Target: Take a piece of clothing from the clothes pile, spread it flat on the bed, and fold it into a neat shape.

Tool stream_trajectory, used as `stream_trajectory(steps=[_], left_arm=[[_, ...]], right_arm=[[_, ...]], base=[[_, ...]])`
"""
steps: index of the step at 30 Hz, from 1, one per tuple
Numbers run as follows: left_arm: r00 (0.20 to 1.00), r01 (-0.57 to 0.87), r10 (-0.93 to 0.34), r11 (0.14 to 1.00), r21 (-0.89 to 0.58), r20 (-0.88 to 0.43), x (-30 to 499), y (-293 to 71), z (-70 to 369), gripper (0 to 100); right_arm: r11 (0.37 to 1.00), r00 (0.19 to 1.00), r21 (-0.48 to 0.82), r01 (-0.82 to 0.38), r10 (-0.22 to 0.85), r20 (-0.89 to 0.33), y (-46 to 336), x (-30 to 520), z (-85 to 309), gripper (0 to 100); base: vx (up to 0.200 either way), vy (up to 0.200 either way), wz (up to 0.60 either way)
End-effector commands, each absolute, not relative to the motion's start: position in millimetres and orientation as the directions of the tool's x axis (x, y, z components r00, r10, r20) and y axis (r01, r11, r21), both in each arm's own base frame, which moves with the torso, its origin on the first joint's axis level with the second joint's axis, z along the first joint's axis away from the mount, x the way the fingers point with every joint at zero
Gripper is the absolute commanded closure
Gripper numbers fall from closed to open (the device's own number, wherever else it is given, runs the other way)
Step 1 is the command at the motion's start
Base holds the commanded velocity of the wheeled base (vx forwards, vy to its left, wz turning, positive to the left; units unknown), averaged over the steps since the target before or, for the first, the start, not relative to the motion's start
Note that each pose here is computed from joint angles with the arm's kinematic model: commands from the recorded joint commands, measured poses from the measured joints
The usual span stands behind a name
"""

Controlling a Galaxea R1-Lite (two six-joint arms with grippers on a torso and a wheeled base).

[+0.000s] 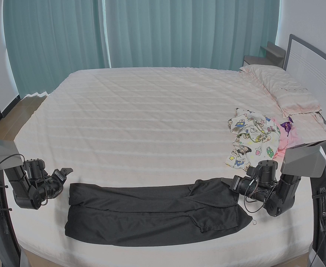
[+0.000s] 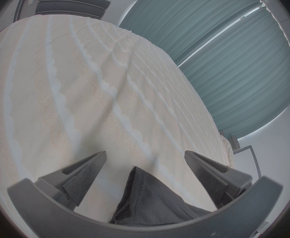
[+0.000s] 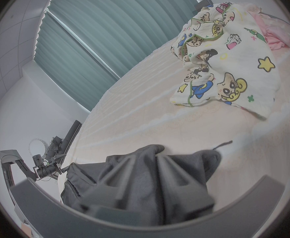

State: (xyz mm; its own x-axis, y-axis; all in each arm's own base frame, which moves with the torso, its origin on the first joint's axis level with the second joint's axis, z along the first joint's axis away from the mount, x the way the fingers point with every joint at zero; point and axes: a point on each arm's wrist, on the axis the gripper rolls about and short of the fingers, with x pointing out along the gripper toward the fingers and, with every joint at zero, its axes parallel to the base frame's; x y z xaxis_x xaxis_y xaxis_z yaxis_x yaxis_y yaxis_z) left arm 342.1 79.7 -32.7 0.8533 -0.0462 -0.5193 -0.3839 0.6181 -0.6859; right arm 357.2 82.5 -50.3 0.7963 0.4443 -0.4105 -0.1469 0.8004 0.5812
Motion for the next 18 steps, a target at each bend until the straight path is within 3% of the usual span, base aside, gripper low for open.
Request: stream_trajectory(steps=[1, 12, 14, 18], left_arm=[[0.853, -0.384, -0.044, 0.619, -0.685, -0.519, 341, 80, -32, 0], [0.866, -0.304, -0.085, 0.695, -0.652, -0.494, 309, 69, 9, 0], [0.823, -0.267, -0.135, 0.766, -0.584, -0.552, 285, 59, 10, 0], [0.763, -0.204, -0.195, 0.832, -0.516, -0.616, 255, 35, 13, 0]], right_arm=[[0.802, 0.791, 0.58, -0.142, 0.444, -0.42, 82, 354, -50, 0], [0.805, 0.807, 0.582, -0.115, 0.417, -0.419, 69, 346, -39, 0], [0.806, 0.803, 0.582, -0.108, 0.415, -0.427, 68, 342, -39, 0], [0.805, 0.809, 0.582, -0.119, 0.418, -0.413, 67, 339, -35, 0]], base=[[0.0, 0.0, 0.0], [0.0, 0.0, 0.0], [0.0, 0.0, 0.0], [0.0, 0.0, 0.0]])
